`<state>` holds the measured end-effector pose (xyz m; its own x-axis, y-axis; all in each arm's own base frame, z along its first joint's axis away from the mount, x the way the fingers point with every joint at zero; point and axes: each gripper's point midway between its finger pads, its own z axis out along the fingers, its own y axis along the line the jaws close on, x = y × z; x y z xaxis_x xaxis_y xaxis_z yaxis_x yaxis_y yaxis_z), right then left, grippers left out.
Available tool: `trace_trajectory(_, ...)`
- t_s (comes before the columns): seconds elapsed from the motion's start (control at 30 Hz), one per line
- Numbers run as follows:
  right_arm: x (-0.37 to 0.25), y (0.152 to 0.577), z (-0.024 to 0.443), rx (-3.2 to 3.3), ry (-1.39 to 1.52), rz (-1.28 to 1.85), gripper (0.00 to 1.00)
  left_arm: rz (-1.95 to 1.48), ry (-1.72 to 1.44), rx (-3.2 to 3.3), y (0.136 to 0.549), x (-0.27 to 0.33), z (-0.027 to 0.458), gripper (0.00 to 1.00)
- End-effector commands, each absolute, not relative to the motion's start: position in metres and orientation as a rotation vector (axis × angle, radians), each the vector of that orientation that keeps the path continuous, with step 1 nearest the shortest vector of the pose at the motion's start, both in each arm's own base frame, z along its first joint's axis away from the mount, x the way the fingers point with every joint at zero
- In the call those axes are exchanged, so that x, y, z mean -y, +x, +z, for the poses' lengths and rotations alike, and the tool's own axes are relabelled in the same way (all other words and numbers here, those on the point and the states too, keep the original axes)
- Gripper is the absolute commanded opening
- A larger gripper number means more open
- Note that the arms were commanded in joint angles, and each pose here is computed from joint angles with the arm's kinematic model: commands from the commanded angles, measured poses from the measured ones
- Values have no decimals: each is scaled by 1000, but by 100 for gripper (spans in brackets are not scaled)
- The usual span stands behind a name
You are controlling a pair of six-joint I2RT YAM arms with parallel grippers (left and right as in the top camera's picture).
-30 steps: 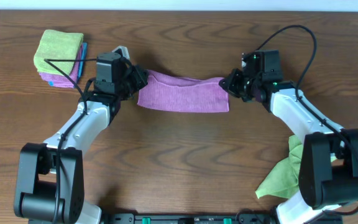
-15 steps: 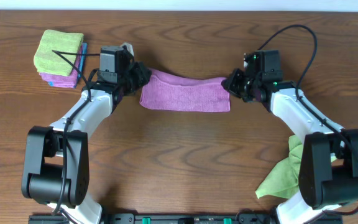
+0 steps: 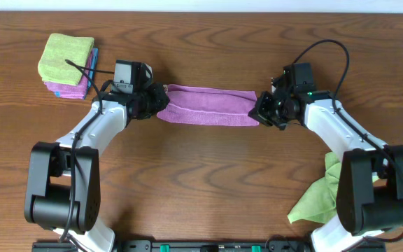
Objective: Fold the cloth
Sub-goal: 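Lower the folded edge with both grippers and press the strip flat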
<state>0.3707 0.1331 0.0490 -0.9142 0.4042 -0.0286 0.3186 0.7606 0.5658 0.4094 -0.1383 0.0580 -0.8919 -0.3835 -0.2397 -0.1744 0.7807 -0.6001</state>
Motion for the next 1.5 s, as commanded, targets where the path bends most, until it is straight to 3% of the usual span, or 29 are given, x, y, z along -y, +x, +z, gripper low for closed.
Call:
trace_trajectory(0.0,-128,375,48,-2805,558,831,7,-820,-409,-2623,413,135,58,63)
trace_trajectory(0.03,-128,375,48,-2805,543,828,38,-814,-406,-2634,411,134,56,96)
trace_trajectory(0.07,-128,375,48,-2804,534,828,67,-810,-396,-2643,409,134,55,96)
trace_trajectory(0.17,-124,378,51,-2790,517,824,71,-788,-372,-2677,402,129,53,96)
trace_trajectory(0.23,-119,384,60,-2758,520,827,69,-783,-349,-2678,398,126,59,96)
trace_trajectory(0.27,-118,388,65,-2740,512,828,56,-779,-326,-2670,398,126,64,100)
trace_trajectory(0.3,-117,392,73,-2716,490,828,25,-775,-293,-2651,398,126,72,92)
trace_trajectory(0.33,-116,397,81,-2690,460,821,2,-773,-260,-2625,400,126,82,79)
trace_trajectory(0.37,-116,403,92,-2653,406,808,2,-767,-233,-2595,401,126,94,50)
trace_trajectory(0.43,-119,413,108,-2592,318,749,2,-707,-208,-2523,408,122,115,9)
trace_trajectory(0.47,-119,415,109,-2580,305,703,1,-666,-209,-2503,410,120,120,6)
trace_trajectory(0.67,-134,413,68,-2656,243,451,2,-544,-212,-2566,415,129,83,6)
trace_trajectory(1.13,-136,409,-6,-2778,248,331,2,-559,-242,-2659,422,151,7,6)
trace_trajectory(1.47,-130,362,-28,-2992,271,278,1,-493,-291,-2891,370,149,-17,6)
